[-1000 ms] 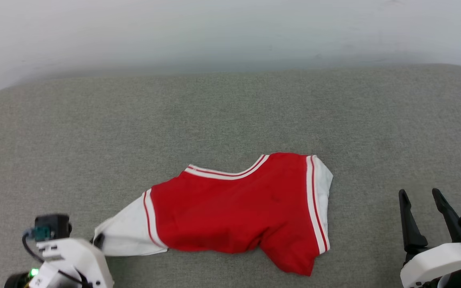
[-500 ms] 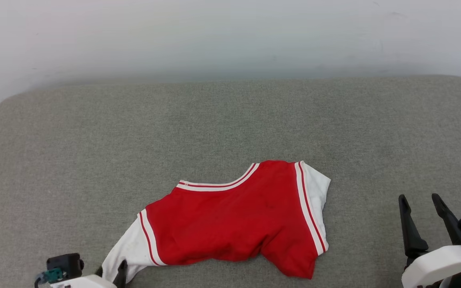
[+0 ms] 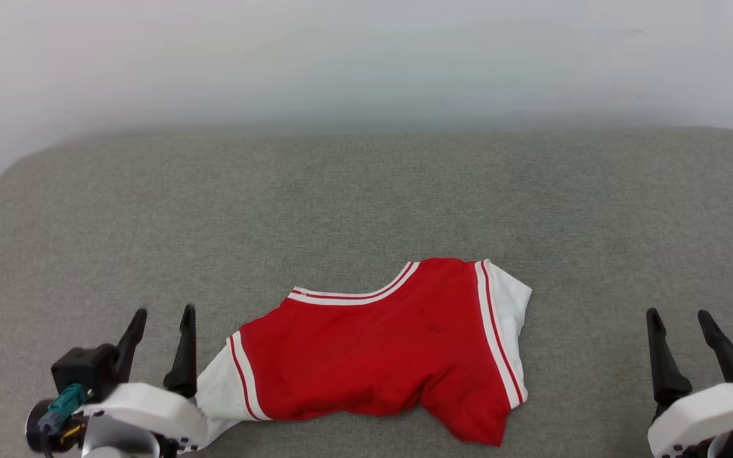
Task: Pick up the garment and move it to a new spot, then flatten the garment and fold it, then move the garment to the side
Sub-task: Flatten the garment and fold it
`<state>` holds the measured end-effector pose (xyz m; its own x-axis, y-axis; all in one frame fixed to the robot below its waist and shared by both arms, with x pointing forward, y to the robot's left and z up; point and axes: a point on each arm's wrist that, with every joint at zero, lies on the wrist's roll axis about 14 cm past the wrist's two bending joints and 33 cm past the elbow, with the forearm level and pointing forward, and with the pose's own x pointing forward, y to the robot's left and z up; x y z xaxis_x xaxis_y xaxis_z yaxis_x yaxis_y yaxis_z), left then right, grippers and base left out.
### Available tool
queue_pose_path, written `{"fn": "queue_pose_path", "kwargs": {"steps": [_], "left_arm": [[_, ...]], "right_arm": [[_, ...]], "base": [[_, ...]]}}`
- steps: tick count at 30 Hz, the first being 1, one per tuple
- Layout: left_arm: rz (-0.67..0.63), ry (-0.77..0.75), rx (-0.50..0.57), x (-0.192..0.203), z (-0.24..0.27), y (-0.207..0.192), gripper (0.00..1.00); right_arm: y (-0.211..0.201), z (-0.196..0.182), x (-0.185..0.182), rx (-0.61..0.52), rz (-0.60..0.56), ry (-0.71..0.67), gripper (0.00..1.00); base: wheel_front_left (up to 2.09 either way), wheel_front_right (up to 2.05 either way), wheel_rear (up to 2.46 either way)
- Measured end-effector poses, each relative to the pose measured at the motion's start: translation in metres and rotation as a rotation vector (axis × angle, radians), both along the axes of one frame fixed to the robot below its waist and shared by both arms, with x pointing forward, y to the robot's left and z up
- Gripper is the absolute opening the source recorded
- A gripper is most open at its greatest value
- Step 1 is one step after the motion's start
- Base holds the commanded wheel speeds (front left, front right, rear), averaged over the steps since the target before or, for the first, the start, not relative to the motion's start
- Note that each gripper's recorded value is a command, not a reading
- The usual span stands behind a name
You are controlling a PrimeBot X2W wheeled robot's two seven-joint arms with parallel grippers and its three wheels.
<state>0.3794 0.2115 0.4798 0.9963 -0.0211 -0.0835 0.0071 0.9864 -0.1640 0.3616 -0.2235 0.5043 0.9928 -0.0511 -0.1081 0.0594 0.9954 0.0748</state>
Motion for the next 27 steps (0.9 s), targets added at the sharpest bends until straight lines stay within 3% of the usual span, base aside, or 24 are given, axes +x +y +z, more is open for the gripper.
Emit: {"fn": "queue_pose_path", "kwargs": {"steps": [6, 13, 18, 27], "left_arm": [[-0.026, -0.14, 0.029, 0.011, 0.037, -0.012, 1.0], [-0.041, -0.212, 0.037, 0.014, 0.057, -0.02, 1.0], [-0.031, -0.212, 0.032, 0.014, 0.057, -0.019, 1.0], [-0.016, -0.19, 0.014, 0.02, 0.046, -0.016, 1.0]], "right_arm": [[0.017, -0.017, 0.023, 0.059, 0.049, 0.088, 1.0], [0.064, -0.063, 0.045, 0.097, 0.202, 0.391, 1.0], [0.086, -0.083, 0.052, 0.052, 0.32, 0.577, 1.0], [0.102, -0.121, 0.061, -0.062, 0.432, 0.795, 1.0]], "base": [[0.0, 0.0, 0.0], [0.0, 0.0, 0.0], [0.0, 0.0, 0.0], [0.0, 0.0, 0.0]]}}
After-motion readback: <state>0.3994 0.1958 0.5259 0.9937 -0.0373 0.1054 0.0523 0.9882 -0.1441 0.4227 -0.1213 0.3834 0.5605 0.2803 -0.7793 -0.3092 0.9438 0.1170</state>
